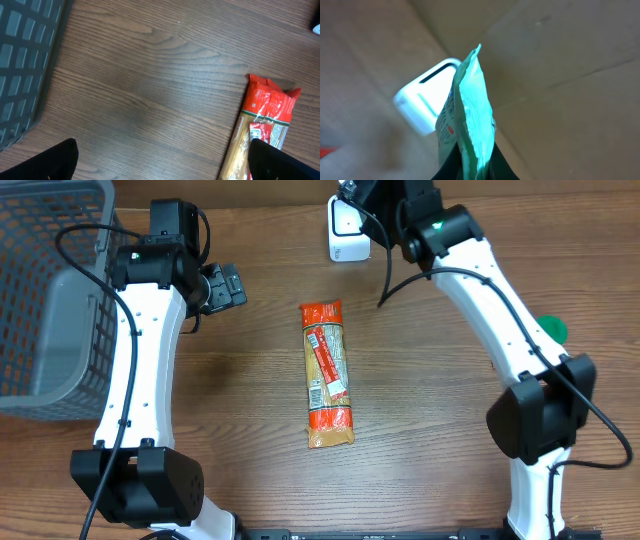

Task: Scan the item barcode
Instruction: 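Hold the wipes pack in front of the white scanner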

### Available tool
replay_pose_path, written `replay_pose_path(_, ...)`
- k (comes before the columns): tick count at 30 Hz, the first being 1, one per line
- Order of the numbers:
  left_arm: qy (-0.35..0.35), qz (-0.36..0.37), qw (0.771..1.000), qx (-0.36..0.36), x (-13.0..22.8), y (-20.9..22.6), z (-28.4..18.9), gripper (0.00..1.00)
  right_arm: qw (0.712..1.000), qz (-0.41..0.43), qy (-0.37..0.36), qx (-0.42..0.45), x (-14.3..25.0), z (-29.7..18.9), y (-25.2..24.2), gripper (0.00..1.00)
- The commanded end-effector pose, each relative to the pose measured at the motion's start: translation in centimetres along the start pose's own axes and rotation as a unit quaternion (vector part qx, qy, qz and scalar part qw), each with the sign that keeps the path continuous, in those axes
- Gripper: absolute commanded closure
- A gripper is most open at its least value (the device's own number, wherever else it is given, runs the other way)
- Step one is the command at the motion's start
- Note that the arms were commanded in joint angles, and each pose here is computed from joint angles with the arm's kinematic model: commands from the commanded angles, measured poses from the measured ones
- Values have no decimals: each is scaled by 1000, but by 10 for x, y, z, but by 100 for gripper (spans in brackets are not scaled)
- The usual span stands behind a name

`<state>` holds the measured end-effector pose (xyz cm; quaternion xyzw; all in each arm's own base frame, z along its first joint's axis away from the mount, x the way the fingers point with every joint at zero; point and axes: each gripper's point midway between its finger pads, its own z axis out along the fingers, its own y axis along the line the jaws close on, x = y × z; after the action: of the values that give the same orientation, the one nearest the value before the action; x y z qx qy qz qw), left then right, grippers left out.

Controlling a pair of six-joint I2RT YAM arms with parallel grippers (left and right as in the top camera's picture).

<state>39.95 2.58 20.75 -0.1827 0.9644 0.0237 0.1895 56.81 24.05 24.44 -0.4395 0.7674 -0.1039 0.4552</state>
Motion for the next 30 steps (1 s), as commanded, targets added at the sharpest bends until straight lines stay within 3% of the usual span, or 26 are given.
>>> replay_pose_path(1, -6, 9, 1000, 2, -2, -1, -4, 0, 999, -1, -2, 43, -5, 12, -9, 96)
replay_pose_path(18, -6, 9, 1000, 2, -2, -2, -4, 0, 982, 21, -48, 181, -27, 69, -8, 96)
replay_pose_path(30, -6, 9, 1000, 2, -2, -2, -4, 0, 983, 18, -30, 179, -5, 100, 11, 96)
